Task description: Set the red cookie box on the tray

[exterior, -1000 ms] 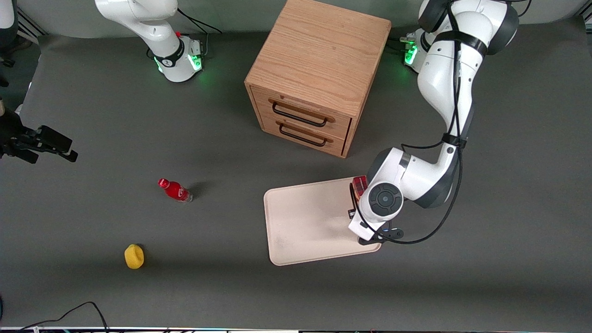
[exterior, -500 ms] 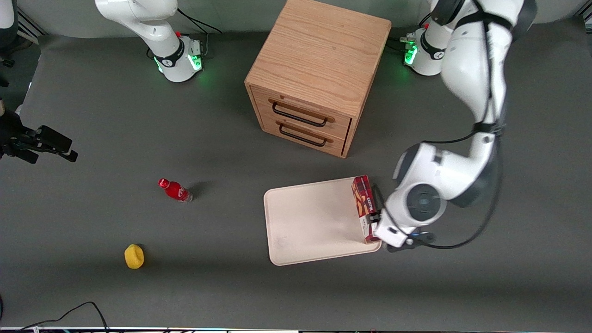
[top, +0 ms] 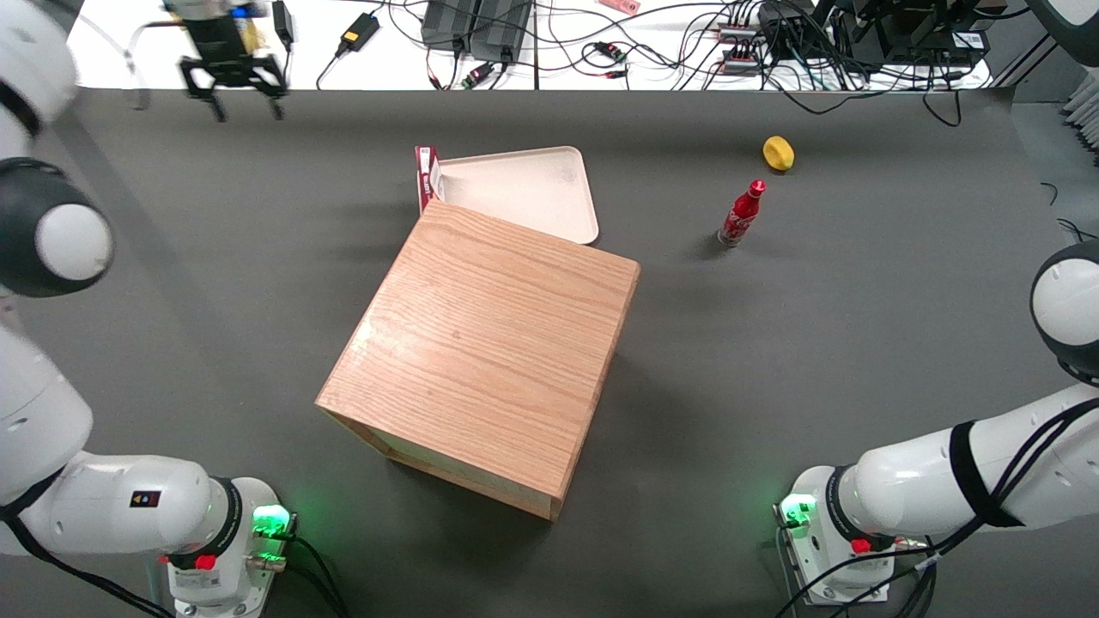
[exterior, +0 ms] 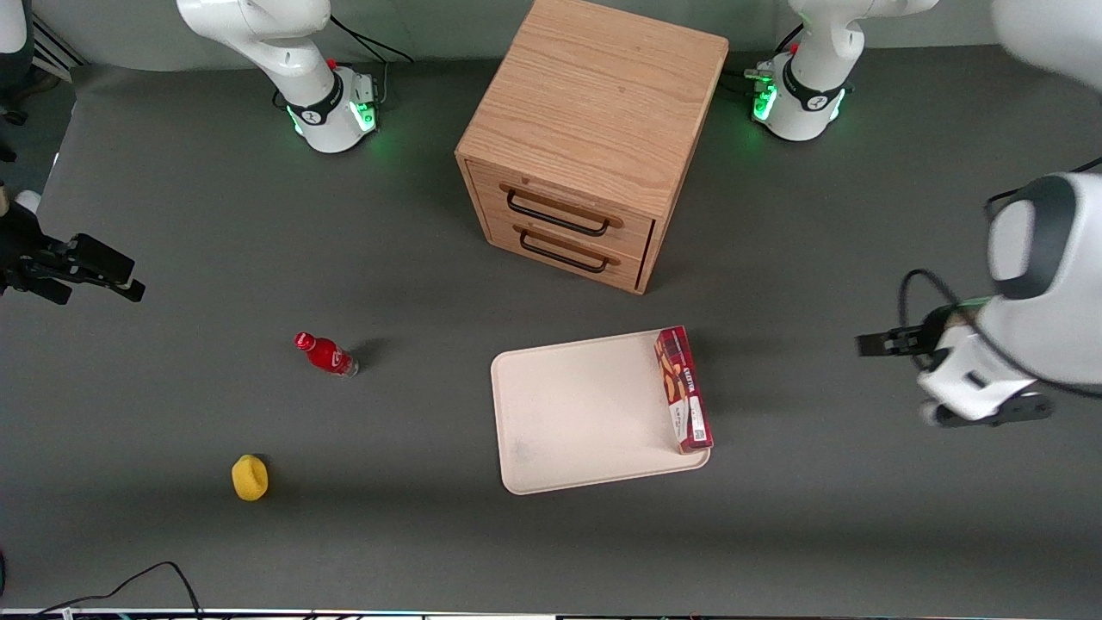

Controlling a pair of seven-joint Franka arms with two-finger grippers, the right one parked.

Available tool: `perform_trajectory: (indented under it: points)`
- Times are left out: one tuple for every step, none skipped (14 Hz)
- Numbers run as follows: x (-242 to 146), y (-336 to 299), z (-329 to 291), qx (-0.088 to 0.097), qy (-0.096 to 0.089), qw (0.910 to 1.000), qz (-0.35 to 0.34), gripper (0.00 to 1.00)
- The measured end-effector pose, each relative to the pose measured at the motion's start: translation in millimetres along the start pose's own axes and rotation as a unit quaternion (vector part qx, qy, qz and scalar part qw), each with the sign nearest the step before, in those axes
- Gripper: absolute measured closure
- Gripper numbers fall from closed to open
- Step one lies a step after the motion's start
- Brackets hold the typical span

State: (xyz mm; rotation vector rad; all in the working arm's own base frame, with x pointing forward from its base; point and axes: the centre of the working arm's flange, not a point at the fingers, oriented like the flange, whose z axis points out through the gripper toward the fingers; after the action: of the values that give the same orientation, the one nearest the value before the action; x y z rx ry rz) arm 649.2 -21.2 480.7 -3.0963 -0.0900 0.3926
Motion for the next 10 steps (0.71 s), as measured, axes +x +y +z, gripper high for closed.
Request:
perform_trajectory:
  points:
    - [-11.3, -26.0, -7.2, -0.003, 0.003, 1.0000, 0.005, 0.00]
    - [-25.7, -46.5, -18.1, -0.005, 0.012, 0.9999, 0.004, 0.00]
    - [-42.0, -58.2, -31.5, -0.005, 0.027, 0.9996, 0.000, 0.00]
    - [-59.9, -65.5, -46.4, -0.004, 0.048, 0.9988, -0.007, 0.00]
    - [-79.6, -70.6, -60.0, -0.003, 0.068, 0.9976, -0.012, 0.00]
    - [-100.0, -72.6, -71.5, -0.001, 0.082, 0.9965, -0.015, 0.00]
    - [-117.3, -71.2, -78.8, 0.000, 0.091, 0.9957, -0.016, 0.00]
    - [-128.7, -67.2, -79.0, 0.001, 0.097, 0.9952, -0.014, 0.00]
    - [-132.0, -60.8, -71.9, 0.002, 0.104, 0.9945, -0.009, 0.00]
    - [-130.4, -53.5, -60.4, 0.003, 0.110, 0.9939, -0.003, 0.00]
